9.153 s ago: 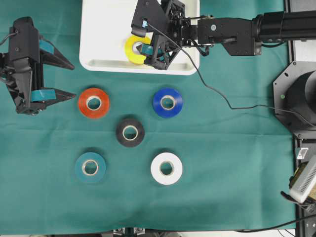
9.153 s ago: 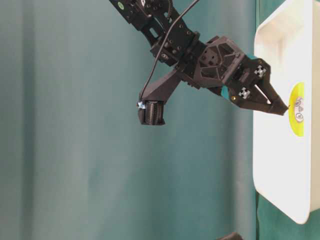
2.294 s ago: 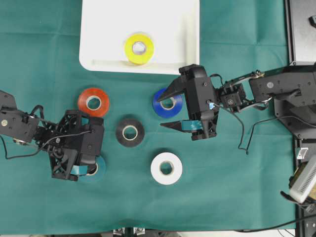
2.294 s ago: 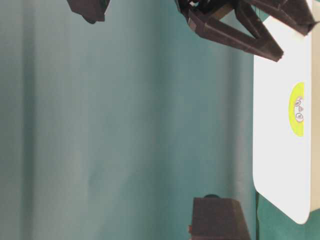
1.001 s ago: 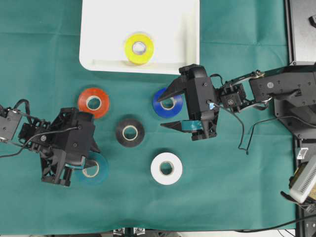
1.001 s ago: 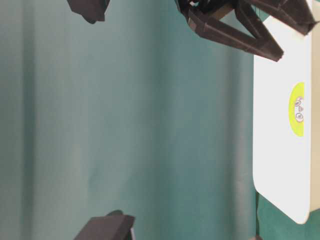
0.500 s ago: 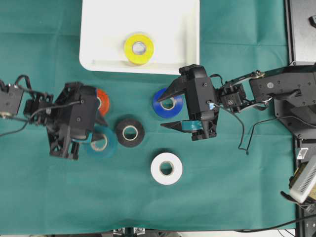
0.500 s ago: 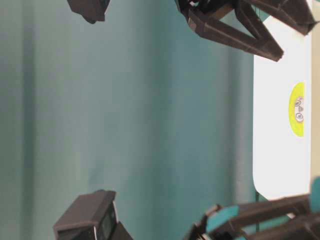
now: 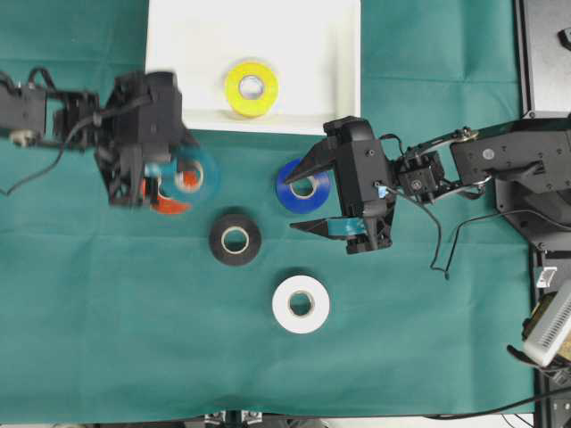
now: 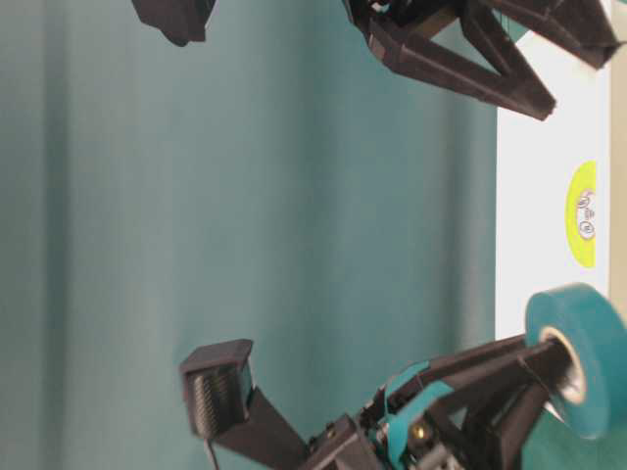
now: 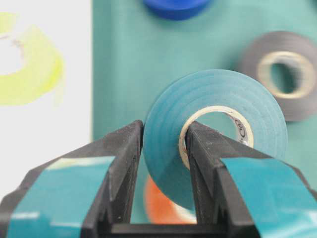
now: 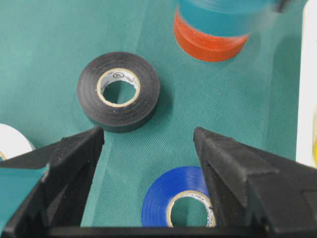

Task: Put the tape alternately from left to right into the white case.
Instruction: 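Carry the teal tape into the white tray and release it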

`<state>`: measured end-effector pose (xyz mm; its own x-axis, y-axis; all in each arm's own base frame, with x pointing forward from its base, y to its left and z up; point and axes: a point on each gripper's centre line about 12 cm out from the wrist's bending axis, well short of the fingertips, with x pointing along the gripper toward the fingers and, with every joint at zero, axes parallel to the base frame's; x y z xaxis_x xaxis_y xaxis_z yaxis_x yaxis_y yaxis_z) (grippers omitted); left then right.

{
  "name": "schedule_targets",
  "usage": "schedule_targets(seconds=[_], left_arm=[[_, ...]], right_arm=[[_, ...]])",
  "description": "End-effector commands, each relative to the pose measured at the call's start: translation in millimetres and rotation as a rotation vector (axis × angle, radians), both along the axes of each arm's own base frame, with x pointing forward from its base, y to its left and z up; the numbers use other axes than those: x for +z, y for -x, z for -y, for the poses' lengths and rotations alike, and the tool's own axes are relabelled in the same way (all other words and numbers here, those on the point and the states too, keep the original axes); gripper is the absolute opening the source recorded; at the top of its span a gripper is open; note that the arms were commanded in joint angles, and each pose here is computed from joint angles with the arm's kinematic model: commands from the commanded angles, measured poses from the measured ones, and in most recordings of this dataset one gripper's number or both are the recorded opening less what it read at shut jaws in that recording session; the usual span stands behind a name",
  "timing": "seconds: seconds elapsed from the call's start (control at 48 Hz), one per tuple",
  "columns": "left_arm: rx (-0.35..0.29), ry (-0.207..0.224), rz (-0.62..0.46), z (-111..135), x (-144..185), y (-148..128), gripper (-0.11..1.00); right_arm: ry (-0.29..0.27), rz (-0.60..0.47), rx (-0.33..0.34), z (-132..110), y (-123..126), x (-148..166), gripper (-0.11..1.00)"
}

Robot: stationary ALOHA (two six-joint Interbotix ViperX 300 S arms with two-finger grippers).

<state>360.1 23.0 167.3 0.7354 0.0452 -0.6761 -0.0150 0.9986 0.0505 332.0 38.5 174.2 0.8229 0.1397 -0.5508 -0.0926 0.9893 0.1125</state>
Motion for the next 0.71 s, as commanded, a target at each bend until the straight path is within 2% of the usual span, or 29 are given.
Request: schedule_targets(seconds=[0.0, 0.313, 0.48, 0.688], left_arm=[[0.034, -0.017, 0.034, -16.8, 11.2, -0.3, -0.03], [0.093, -0.076, 0.012, -56.9, 6.7, 5.8, -0.03], [0.118, -0.084, -0.004, -69.8, 0.4, 7.3, -0.03], [0.118, -0.101, -0.006, -76.3, -4.4, 4.9, -0.03]], right_arm=[[-0.009, 0.047, 0.006, -1.6, -1.0, 14.2, 0.81], [-0.009, 0.047, 0.006, -1.6, -1.0, 14.2, 0.81], [-0.009, 0.047, 0.006, -1.6, -1.0, 14.2, 0.81], [-0.01, 0.047, 0.005, -1.6, -1.0, 14.2, 0.81]])
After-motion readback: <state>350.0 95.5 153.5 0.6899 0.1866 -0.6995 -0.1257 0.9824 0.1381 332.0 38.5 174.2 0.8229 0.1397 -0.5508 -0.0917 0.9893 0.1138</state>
